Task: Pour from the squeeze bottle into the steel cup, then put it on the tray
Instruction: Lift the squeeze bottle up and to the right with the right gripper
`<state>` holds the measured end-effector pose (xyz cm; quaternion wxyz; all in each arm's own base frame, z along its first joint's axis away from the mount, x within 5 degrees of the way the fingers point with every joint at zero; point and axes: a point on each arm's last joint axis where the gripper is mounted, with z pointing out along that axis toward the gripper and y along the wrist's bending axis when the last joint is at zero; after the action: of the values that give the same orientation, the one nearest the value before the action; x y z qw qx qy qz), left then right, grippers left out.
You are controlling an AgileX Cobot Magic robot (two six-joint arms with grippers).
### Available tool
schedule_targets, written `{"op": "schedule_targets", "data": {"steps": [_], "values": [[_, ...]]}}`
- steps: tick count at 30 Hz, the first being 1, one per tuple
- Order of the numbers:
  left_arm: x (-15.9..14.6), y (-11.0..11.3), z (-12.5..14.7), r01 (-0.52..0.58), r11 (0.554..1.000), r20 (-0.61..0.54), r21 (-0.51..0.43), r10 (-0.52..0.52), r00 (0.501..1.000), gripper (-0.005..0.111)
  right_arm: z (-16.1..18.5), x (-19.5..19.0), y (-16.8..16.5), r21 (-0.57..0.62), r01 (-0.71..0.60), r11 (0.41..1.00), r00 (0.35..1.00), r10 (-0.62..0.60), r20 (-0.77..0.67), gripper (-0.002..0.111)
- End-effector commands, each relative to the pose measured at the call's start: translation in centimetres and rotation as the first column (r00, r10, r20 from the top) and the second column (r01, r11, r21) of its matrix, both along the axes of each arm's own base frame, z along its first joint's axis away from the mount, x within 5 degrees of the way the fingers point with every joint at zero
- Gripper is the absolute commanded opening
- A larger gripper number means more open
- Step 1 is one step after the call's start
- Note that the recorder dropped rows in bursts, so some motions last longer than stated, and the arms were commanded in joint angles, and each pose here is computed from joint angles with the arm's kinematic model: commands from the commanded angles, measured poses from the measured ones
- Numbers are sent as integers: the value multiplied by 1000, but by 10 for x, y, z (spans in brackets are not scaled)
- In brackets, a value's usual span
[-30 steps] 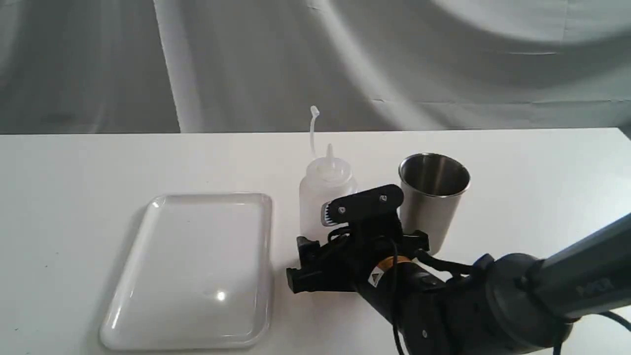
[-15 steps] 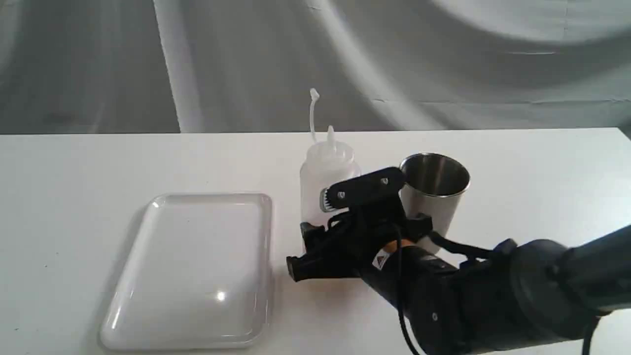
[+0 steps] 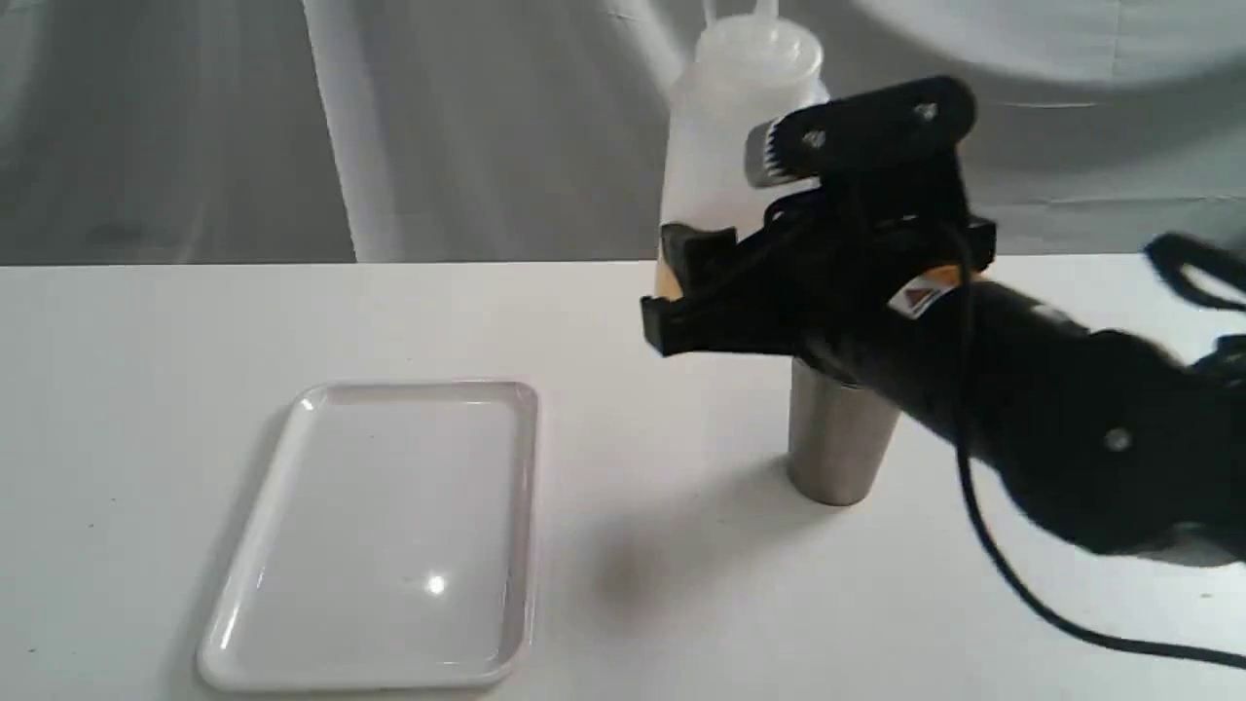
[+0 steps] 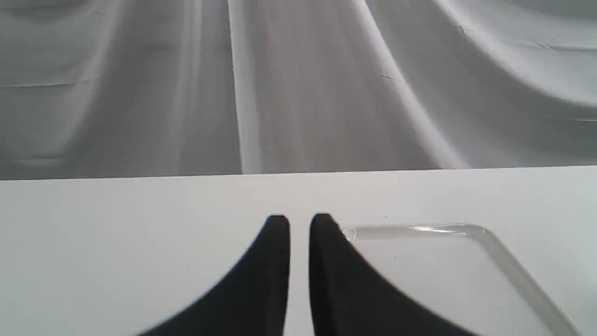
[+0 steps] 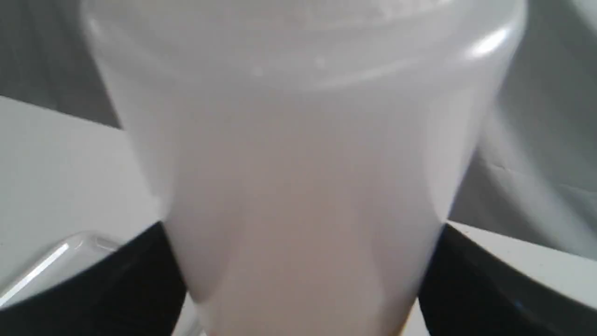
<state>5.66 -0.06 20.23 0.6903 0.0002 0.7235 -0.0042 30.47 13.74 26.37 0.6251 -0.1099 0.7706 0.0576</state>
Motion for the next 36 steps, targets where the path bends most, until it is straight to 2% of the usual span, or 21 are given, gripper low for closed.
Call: {"op": "schedule_targets", "data": {"steps": [1,5,9,13,18,29,36], "values": [[0,0,-1,-1,1000,2,-7,1,1000,8,30,-9,-16,-14,24,1000,997,-23,75,53],[0,0,-1,-1,1000,2,-7,1,1000,8,49,-17,-40,-24,99,995,992,-96,85,53],[0,0,-1,-1,1000,2,-7,1,1000,8,56,-22,-67,-98,201,975,979,-197,55,53],[0,0,-1,0,1000,2,-4,0,1000,8,64,-29,-91,-183,298,937,954,-294,51,53],[0,0,-1,0,1000,2,-4,0,1000,8,73,-37,-111,-216,415,884,910,-406,89,52],[0,0,-1,-1,1000,2,-7,1,1000,8,75,-41,-123,-170,477,862,879,-473,64,48],[0,0,-1,-1,1000,2,-7,1,1000,8,80,-38,-133,-164,491,856,871,-476,123,48]]}}
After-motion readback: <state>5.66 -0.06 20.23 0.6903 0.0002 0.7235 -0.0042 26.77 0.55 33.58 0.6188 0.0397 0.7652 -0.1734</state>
